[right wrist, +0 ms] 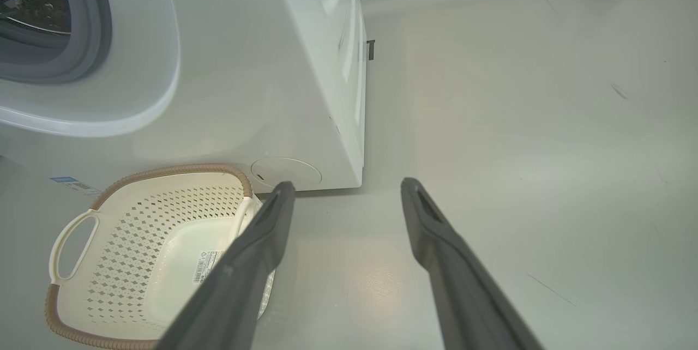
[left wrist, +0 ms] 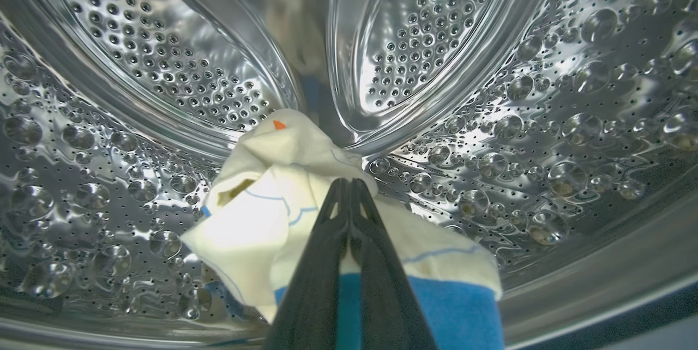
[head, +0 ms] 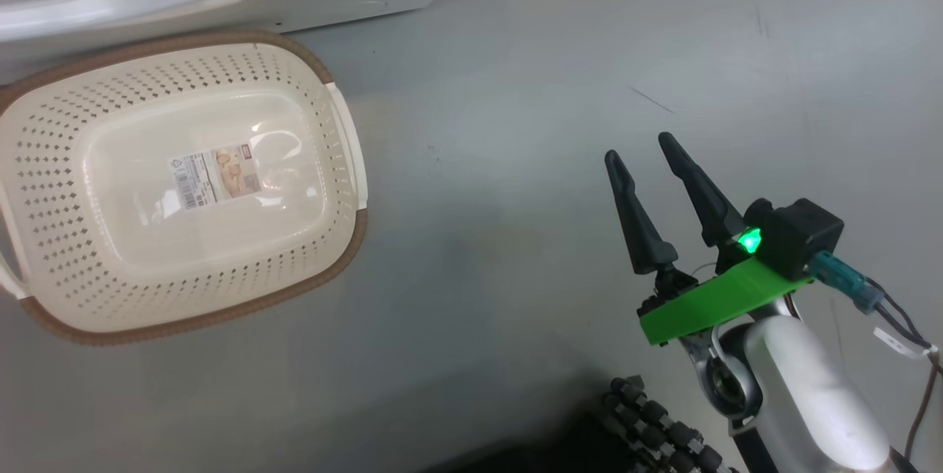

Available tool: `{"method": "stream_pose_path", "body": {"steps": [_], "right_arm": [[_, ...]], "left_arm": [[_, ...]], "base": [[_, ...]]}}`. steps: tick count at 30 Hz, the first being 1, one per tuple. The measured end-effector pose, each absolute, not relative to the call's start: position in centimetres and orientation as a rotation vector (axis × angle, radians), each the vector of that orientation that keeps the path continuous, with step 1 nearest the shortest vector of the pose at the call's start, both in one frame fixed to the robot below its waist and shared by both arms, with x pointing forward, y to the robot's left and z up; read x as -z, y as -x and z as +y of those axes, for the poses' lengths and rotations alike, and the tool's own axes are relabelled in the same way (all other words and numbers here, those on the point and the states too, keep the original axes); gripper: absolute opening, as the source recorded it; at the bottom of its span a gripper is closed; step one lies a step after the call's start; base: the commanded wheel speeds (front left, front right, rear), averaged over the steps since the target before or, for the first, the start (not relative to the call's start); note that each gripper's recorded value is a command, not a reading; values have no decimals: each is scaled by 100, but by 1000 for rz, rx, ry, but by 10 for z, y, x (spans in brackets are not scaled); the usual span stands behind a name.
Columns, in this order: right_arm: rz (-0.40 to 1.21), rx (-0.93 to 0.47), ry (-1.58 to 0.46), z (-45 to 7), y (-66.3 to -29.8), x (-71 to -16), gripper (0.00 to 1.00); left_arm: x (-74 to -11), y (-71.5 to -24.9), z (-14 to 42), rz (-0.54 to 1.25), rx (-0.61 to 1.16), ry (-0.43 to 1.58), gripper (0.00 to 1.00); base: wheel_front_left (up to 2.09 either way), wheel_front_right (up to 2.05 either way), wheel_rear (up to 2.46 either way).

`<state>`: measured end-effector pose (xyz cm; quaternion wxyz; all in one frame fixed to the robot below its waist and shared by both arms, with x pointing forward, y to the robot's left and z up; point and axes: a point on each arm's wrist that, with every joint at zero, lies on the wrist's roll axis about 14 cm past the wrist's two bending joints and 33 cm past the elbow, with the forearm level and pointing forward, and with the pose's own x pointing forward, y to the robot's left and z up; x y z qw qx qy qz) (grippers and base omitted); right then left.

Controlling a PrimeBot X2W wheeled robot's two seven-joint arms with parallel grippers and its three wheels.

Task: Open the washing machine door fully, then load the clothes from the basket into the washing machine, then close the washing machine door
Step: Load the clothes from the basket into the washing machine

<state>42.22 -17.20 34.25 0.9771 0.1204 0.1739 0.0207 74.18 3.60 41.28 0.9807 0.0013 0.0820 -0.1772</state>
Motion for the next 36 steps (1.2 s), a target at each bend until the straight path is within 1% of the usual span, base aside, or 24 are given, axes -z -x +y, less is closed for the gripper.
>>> {"method": "stream_pose_path", "body": {"steps": [18, 26, 31, 32, 33, 34, 35, 36], "right_arm": [[386, -56, -250, -166, -425, -327, 100], [385, -58, -245, -167, -427, -327, 100], [385, -55, -244, -168, -426, -327, 100], [383, -55, -244, -168, -426, -328, 100], [380, -56, -245, -168, -427, -329, 100], [377, -57, -245, -167, -427, -330, 100], [374, -58, -246, -167, -428, -331, 100], [371, -60, -247, -166, -428, -332, 100]], "left_arm": [[-395, -751, 23, 170, 416, -7, 0], [-385, -752, 19, 227, 439, 6, 0], [-388, -754, 21, 219, 433, 7, 0], [-389, -754, 22, 217, 431, 6, 22], [-392, -754, 23, 209, 427, 7, 76], [-394, -754, 24, 202, 425, 12, 76], [-396, -754, 25, 199, 422, 13, 100], [-399, -754, 26, 190, 419, 19, 100]], "base": [[0, 0, 0], [0, 0, 0], [0, 0, 0], [0, 0, 0], [0, 0, 0], [0, 0, 0], [0, 0, 0], [0, 0, 0]]}}
